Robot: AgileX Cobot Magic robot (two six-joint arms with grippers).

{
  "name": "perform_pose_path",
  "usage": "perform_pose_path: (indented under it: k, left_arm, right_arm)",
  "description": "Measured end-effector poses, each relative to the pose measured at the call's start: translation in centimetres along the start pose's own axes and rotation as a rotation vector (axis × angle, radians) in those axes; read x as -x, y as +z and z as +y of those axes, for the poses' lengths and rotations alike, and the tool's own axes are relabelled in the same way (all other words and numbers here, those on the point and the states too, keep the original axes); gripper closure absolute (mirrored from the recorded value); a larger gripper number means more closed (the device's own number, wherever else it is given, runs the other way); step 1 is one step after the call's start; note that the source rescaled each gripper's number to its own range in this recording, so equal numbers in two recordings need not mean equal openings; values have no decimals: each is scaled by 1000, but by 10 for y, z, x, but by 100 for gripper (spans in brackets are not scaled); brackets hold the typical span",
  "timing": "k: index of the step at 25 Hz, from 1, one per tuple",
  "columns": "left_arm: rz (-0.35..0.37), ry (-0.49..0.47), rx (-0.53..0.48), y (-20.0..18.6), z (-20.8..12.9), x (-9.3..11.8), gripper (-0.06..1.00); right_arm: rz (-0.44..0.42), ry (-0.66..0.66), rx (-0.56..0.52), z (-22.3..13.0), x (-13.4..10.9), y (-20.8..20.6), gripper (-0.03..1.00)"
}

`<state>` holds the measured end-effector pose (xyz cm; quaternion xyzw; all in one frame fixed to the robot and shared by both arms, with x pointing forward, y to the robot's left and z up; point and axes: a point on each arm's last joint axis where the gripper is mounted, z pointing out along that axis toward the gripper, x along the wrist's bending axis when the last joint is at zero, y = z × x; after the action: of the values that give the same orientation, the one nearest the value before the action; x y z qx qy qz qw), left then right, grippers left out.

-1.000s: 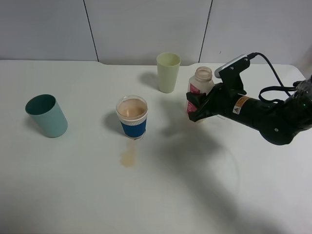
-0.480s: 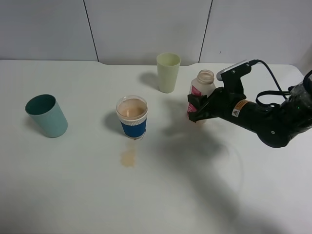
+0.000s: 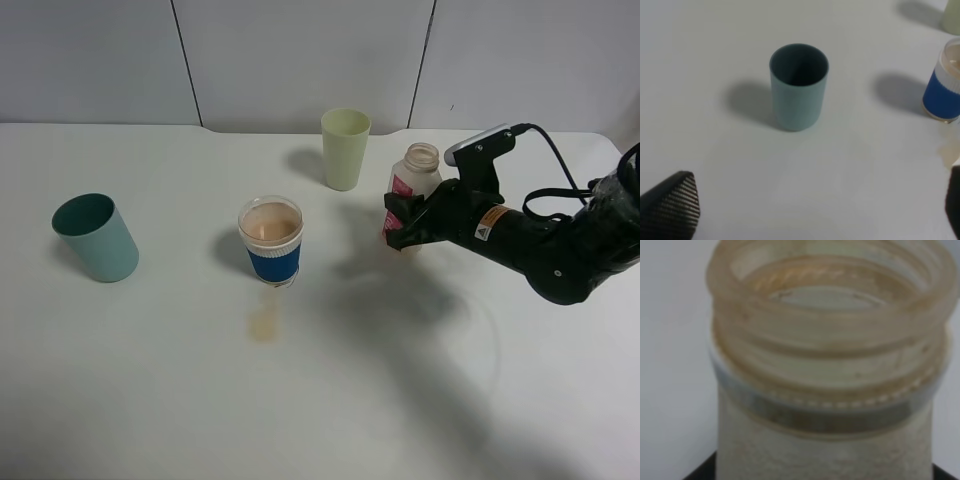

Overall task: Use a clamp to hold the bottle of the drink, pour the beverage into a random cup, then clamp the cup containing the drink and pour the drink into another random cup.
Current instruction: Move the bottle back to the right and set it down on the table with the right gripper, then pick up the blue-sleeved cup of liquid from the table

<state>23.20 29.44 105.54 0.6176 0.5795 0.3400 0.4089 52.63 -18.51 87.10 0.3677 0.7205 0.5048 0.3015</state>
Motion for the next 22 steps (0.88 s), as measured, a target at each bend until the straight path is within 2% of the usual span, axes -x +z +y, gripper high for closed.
perform_pose_path:
  k: [7, 9, 10, 11, 12, 15, 18, 22]
  left_arm:
    - [0, 0, 0, 0, 0, 0, -6]
    - [0, 0, 0, 0, 0, 0, -6]
    - [0, 0, 0, 0, 0, 0, -6]
    - [0, 0, 0, 0, 0, 0, -6]
    - [0, 0, 0, 0, 0, 0, -6]
    - [0, 0, 0, 0, 0, 0, -6]
    - [0, 0, 0, 0, 0, 0, -6]
    - [0, 0, 0, 0, 0, 0, -6]
  right_arm:
    - [-17, 15, 0, 0, 2, 0, 96]
    - [-19, 11, 0, 0, 2, 0, 85]
    - [-22, 18, -3, 0, 2, 0, 72]
    - [-22, 18, -3, 0, 2, 0, 72]
    - [-22, 14, -6, -1, 2, 0, 48]
    - [-22, 13, -4, -1, 2, 0, 10]
    - [-22, 13, -4, -1, 2, 0, -1]
    - [-22, 13, -4, -1, 2, 0, -2]
